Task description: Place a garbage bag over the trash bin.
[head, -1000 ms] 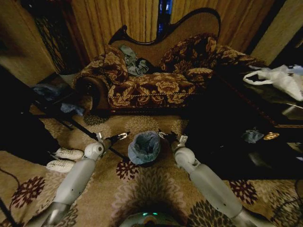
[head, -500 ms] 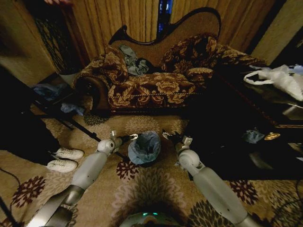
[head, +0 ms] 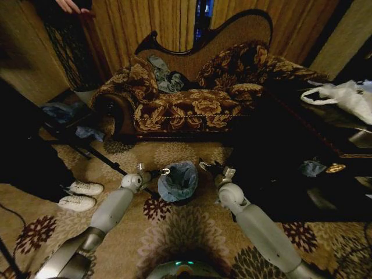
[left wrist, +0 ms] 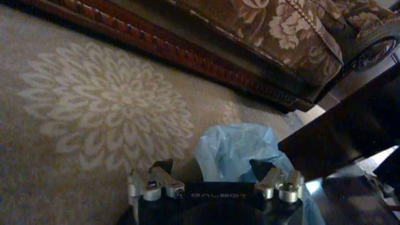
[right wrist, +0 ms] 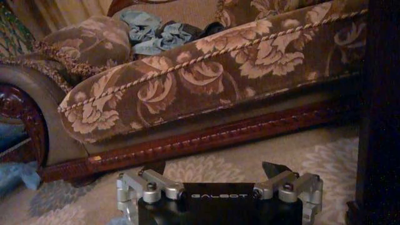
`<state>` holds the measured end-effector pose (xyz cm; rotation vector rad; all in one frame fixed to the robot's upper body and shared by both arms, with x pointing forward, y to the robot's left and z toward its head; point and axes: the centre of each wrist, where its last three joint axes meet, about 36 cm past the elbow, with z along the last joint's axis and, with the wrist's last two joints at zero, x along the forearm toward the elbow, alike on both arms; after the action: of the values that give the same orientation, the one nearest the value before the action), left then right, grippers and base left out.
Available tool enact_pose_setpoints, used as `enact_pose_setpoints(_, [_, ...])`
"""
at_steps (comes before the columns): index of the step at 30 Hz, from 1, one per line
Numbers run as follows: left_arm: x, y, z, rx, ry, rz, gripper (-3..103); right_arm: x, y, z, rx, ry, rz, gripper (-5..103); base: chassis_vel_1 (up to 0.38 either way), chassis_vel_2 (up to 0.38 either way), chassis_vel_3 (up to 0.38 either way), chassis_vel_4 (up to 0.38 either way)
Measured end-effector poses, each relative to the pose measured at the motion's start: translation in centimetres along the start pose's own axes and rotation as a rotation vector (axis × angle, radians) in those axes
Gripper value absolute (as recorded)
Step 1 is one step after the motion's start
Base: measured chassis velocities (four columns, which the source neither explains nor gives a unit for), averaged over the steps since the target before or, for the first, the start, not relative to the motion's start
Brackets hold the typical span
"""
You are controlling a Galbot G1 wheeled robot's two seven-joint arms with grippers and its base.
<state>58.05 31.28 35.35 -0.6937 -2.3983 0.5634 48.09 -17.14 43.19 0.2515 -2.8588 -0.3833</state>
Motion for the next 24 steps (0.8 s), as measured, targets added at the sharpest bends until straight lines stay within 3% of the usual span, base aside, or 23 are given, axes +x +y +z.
enact_pose_setpoints(5, [0.15, 0.03, 0.21, 0.004, -0.012, -0.002, 69, 0.16, 0.17, 0.22, 0.004, 0.001, -0.002, 100, 0.0, 0.0, 0.0, 0.0])
enact_pose_setpoints(7, [0.14, 0.02, 0.24, 0.005, -0.013, -0.003, 69, 0.19, 0.21, 0.21, 0.004, 0.0, -0.002, 100, 0.0, 0.0, 0.0, 0.0])
enact_pose_setpoints(11, [0.0, -0.06, 0.38, 0.01, -0.019, -0.008, 53, 0.34, 0.38, 0.03, 0.004, -0.003, -0.006, 100, 0.0, 0.0, 0.0, 0.0])
enact_pose_setpoints(14, [-0.04, -0.11, 0.36, 0.012, -0.021, -0.009, 49, 0.34, 0.4, -0.05, 0.004, -0.005, -0.006, 100, 0.0, 0.0, 0.0, 0.0])
enact_pose_setpoints(17, [-0.06, -0.13, 0.35, 0.012, -0.025, -0.011, 38, 0.42, 0.35, -0.08, 0.006, -0.006, -0.005, 100, 0.0, 0.0, 0.0, 0.0])
enact_pose_setpoints(21, [-0.04, -0.16, 0.33, 0.011, -0.028, -0.012, 34, 0.44, 0.28, -0.03, 0.008, -0.006, -0.002, 100, 0.0, 0.0, 0.0, 0.0])
enact_pose_setpoints(22, [0.0, -0.22, 0.3, 0.009, -0.03, -0.012, 26, 0.42, 0.2, 0.02, 0.009, -0.005, 0.0, 100, 0.0, 0.0, 0.0, 0.0])
enact_pose_setpoints(24, [0.15, -0.22, 0.22, 0.005, -0.031, -0.012, 22, 0.39, 0.15, 0.06, 0.009, -0.004, 0.003, 100, 0.0, 0.0, 0.0, 0.0])
